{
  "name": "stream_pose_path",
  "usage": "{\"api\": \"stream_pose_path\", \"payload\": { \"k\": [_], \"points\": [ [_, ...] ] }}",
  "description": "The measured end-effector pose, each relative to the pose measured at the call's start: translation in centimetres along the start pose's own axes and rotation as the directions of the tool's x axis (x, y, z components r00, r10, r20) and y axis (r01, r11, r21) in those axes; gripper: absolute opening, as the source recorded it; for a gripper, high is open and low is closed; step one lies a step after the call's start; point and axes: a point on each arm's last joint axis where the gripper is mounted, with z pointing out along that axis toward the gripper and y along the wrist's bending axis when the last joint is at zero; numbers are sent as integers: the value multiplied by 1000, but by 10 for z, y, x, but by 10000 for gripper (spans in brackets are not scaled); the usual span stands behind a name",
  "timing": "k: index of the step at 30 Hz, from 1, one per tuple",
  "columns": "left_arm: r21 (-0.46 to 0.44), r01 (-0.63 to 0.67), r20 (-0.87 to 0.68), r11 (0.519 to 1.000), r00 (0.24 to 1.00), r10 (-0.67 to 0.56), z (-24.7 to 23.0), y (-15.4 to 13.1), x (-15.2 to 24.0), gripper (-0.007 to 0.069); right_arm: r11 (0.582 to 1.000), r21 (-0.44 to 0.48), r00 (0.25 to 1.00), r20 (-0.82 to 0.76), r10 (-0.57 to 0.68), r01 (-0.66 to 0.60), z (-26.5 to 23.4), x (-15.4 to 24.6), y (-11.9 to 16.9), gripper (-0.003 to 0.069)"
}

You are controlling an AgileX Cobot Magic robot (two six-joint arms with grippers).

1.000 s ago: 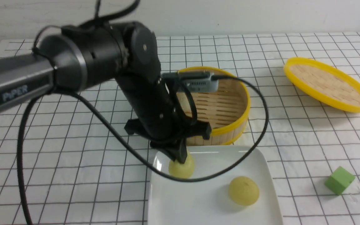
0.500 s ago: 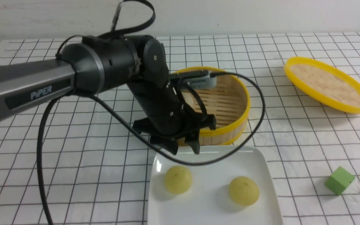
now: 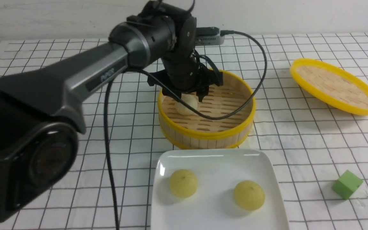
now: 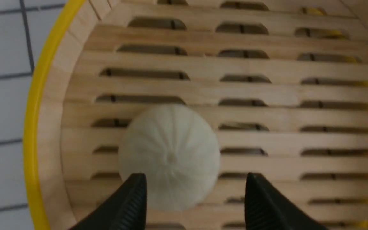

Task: Put the steamed buns into the plate on the white-black tablecloth.
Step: 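Reach into the bamboo steamer and grasp a bun with the left gripper, then carry the bun from the bamboo steamer to the plate with the left gripper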

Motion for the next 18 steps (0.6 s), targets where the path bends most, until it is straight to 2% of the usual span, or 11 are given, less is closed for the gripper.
{"api": "stream_pose_path", "payload": {
  "k": [4, 5, 6, 8, 9, 10, 12, 15, 16, 18],
  "points": [
    [-34, -22, -11, 999, 1000, 22, 19, 1, 2, 403, 1000, 0, 1000, 1, 0, 0, 0, 0, 0, 85],
    [-42, -26, -21, 999, 999, 25, 24, 2, 3, 353, 1000, 0, 1000, 1, 0, 0, 0, 0, 0, 85],
    [-42, -26, -21, 999, 999, 25, 25, 2, 3, 353, 1000, 0, 1000, 1, 0, 0, 0, 0, 0, 85],
    [-50, -25, -37, 998, 999, 23, 23, 2, 4, 231, 1000, 0, 1000, 1, 0, 0, 0, 0, 0, 86],
    [-50, -24, -38, 998, 999, 22, 22, 2, 3, 209, 1000, 0, 1000, 1, 0, 0, 0, 0, 0, 87],
    [-50, -16, -50, 999, 999, 13, 16, 2, 2, 117, 1000, 0, 1000, 1, 0, 0, 0, 0, 0, 89],
    [-38, -3, -63, 999, 998, 1, 4, 1, 0, 48, 1000, -1, 1000, 1, 1, -1, 0, 0, 0, 91],
    [8, 2, -68, 1000, 998, -2, -25, -3, -7, 29, 1000, -2, 1000, 0, 1, -1, 0, 0, 0, 92],
    [54, -12, -48, 998, 999, 14, -56, -6, -15, 29, 1000, -2, 1000, 0, 1, -1, 0, 0, 0, 94],
    [78, -25, -33, 997, 999, 28, -76, -7, -18, 29, 1000, -2, 1000, 0, 1, -1, 0, 0, 0, 95]
  ]
}}
